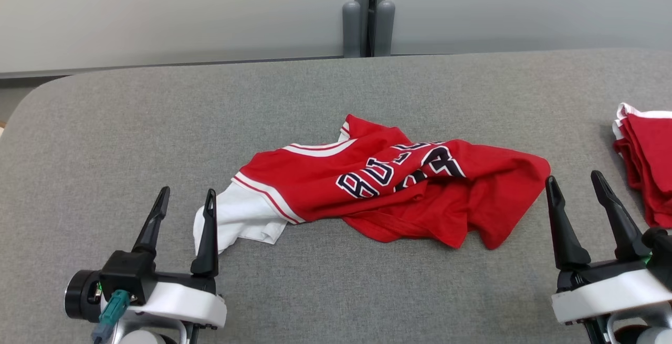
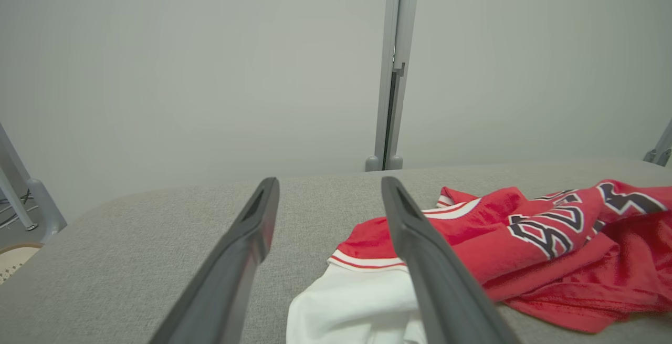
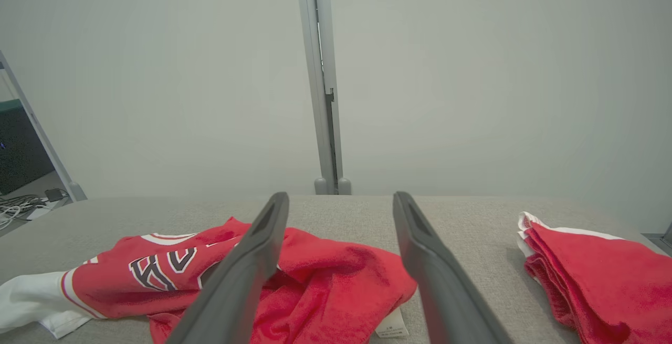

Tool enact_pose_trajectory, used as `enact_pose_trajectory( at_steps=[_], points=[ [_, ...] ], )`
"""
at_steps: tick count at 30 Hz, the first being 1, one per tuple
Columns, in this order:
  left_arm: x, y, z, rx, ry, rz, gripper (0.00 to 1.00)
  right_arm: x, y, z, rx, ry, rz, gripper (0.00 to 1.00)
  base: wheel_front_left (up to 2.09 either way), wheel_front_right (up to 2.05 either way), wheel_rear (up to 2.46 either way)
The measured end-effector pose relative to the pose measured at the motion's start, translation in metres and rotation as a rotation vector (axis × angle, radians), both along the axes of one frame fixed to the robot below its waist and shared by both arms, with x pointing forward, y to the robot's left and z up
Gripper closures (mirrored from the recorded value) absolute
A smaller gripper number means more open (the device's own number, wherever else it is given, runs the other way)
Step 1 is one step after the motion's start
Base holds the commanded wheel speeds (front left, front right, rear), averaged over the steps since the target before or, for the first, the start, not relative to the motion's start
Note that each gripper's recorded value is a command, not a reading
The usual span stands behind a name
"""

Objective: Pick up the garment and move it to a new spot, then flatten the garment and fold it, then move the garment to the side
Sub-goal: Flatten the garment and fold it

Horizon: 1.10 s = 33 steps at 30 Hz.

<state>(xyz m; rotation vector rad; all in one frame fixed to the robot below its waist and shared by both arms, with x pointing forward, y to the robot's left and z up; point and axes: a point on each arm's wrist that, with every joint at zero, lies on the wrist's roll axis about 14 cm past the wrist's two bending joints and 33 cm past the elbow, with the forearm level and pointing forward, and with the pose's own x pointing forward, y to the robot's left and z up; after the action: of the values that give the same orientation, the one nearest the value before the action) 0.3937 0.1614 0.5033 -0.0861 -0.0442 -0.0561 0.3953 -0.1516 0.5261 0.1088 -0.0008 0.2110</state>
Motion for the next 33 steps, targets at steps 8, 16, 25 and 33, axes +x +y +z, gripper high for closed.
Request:
enact_pose_trajectory(
  at_steps=[8,16,25,33],
  points=[
    [-0.018,0.000,0.008,-0.001,-0.001,-0.001,0.00,-0.027,-0.003,0.000,-0.002,0.027,-0.014,0.00,0.00,0.00,0.00],
    [-0.023,0.002,0.007,0.007,0.014,0.005,0.00,-0.035,-0.001,0.000,-0.007,0.040,-0.014,0.00,0.00,0.00,0.00],
    [-0.025,0.002,0.003,0.003,0.030,0.009,0.00,-0.035,0.002,-0.001,-0.014,0.050,-0.003,0.00,0.00,0.00,0.00],
    [-0.022,0.004,0.001,0.002,0.033,0.016,0.00,-0.031,0.009,-0.009,-0.023,0.081,0.027,0.00,0.00,0.00,0.00]
  ],
)
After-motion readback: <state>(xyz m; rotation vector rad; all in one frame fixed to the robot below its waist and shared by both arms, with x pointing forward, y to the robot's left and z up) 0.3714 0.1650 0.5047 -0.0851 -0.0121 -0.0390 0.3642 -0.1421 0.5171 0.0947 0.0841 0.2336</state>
